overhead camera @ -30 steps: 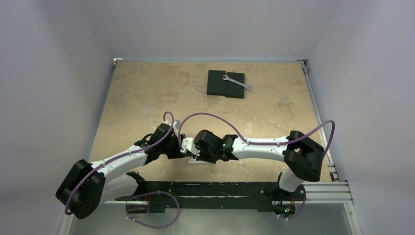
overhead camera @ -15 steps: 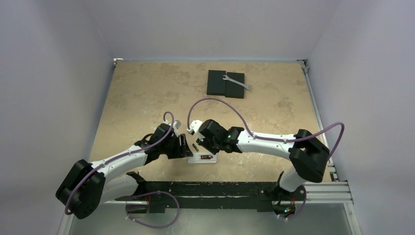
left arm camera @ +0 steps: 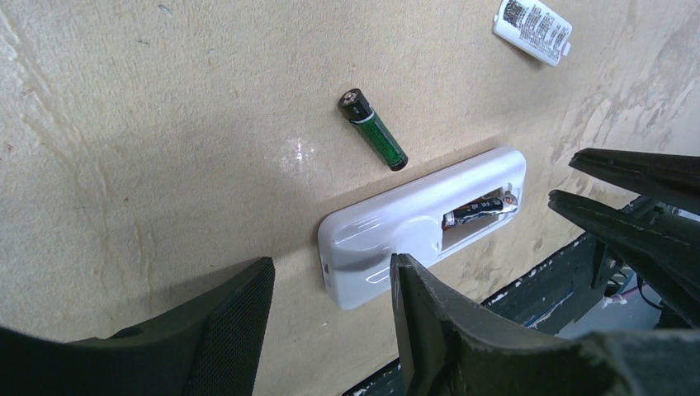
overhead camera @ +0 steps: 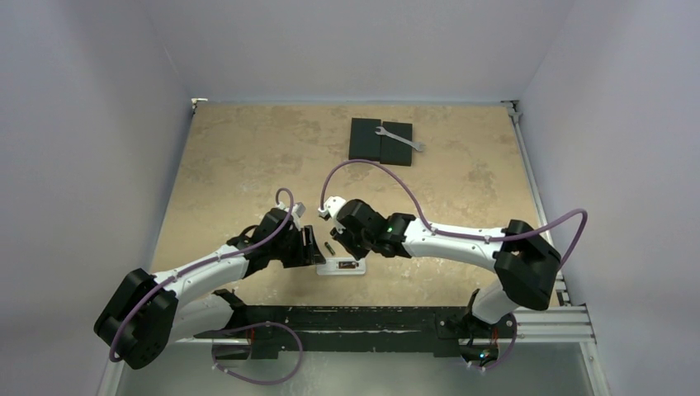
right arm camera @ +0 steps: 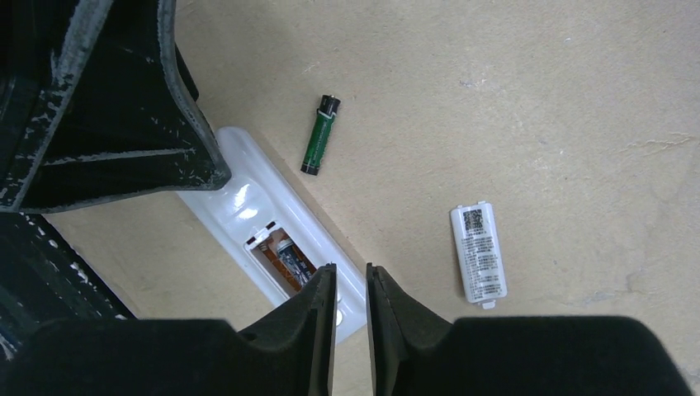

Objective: Load the batteries into the remote control

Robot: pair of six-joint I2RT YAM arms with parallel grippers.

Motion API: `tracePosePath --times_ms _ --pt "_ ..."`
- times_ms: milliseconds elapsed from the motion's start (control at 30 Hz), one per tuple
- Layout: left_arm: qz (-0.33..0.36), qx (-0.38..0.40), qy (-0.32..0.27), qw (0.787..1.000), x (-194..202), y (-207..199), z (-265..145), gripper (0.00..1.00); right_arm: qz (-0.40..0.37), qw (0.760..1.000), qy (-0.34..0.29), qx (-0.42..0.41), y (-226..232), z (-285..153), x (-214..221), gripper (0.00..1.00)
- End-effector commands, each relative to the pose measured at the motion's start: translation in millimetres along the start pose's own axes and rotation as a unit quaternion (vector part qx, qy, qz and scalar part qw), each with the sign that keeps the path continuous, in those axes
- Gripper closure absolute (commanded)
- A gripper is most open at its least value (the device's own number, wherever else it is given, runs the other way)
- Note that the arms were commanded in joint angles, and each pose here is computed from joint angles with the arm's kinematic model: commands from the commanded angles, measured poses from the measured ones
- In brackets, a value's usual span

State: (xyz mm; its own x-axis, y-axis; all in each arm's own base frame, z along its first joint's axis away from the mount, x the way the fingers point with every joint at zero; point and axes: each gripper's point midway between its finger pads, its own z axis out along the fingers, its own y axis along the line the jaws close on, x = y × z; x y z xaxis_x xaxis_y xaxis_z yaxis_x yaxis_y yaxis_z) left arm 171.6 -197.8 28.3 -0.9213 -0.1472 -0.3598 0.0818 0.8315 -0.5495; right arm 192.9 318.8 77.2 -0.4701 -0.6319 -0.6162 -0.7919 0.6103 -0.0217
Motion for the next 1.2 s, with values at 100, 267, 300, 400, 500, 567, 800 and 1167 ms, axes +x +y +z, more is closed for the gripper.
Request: tracePosePath --times_ms 100,267,300,400,500,567,800,1167 --pt "0.015 0.01 -0.01 1.0 -5 -5 -1 0.47 0.029 0.999 -0.013 -0.009 7 6 -9 0.81" --pt "0.015 0.009 -0.01 1.0 -6 -5 -1 0.47 0.019 1.0 -0.005 -0.005 5 11 -3 0.88" --pt "0.015 0.008 -0.01 1.0 -5 -4 0 0.47 0.018 1.0 -0.002 -0.006 6 11 -2 0.89" --pt "0.015 0.008 -0.011 1.0 -6 -4 -1 0.47 0.014 1.0 0.005 -0.007 6 15 3 0.91" --pt "0.015 0.008 -0.011 1.0 -6 -5 -1 0.47 0.008 1.0 0.011 -0.01 9 18 7 0.92" --pt "0.015 0.008 -0.01 1.0 -5 -4 -1 0.47 0.004 1.0 0.015 -0.013 11 19 9 0.93" --pt "0.015 0.008 -0.009 1.0 -5 -4 -1 0.47 -0.012 0.999 0.025 -0.03 19 23 15 0.93" --pt "0.015 0.006 -0.009 1.0 -5 -3 0 0.47 -0.023 0.998 0.038 -0.04 25 26 24 0.92"
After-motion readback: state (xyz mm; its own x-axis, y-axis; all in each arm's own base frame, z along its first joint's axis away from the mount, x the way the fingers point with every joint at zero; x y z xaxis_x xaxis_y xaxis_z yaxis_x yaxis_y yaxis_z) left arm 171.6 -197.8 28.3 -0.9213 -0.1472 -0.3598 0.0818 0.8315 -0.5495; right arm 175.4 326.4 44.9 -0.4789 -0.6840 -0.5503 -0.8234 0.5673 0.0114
